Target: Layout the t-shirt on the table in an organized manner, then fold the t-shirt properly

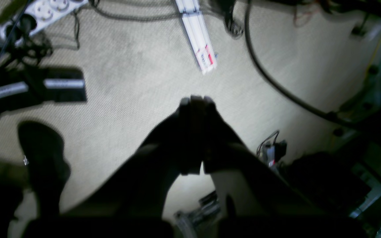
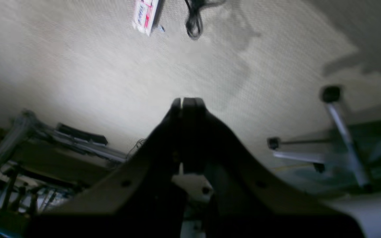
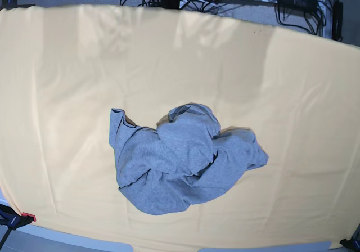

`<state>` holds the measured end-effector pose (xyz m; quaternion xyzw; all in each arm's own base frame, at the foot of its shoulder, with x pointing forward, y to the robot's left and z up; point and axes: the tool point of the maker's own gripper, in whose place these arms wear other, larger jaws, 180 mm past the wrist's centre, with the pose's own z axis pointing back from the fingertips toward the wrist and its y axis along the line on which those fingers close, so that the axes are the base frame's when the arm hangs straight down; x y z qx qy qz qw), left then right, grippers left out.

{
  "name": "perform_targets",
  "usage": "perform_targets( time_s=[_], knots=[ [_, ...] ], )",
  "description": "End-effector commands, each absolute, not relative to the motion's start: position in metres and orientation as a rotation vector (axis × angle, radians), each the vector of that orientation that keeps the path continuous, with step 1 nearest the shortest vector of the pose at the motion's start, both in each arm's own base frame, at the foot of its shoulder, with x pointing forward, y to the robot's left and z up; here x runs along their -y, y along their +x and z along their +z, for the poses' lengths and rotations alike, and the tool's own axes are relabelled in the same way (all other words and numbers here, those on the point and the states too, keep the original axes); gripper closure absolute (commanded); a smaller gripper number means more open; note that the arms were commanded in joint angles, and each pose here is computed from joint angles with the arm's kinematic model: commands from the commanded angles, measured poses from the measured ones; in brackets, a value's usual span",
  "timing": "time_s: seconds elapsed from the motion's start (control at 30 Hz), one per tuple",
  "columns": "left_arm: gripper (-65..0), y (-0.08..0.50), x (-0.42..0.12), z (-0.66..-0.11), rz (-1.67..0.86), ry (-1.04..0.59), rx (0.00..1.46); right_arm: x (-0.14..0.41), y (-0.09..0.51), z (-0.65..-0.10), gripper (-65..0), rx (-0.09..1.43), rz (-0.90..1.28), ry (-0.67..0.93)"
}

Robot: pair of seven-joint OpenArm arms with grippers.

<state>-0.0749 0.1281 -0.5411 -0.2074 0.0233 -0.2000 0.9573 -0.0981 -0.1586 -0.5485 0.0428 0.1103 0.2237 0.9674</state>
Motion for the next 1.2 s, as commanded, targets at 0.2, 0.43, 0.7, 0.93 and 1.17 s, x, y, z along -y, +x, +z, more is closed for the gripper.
perform_targets(
  time_s=[0.2, 0.43, 0.7, 0.93, 1.17],
  knots=[
    [0.0, -0.076, -0.128, -0.469, -0.529, -0.456, 0.013, 0.161, -0.089, -0.473, 0.0, -0.07, 0.544, 0.05],
    [0.0, -0.04, -0.13, -0.397, -0.484, -0.486, 0.144, 0.167, -0.076, -0.402, 0.0, 0.035, 0.607, -0.064],
    [0.0, -0.02, -0.143, -0.345, -0.472, -0.494, 0.229, 0.181, -0.03, -0.353, 0.0, 0.179, 0.615, -0.251],
    [0.0, 0.018, -0.164, -0.326, -0.428, -0.448, 0.347, 0.208, -0.006, -0.336, 0.0, 0.27, 0.63, -0.462],
    [0.0, 0.06, -0.177, -0.313, -0.423, -0.409, 0.482, 0.228, 0.02, -0.312, 0.0, 0.383, 0.658, -0.665]
  ],
)
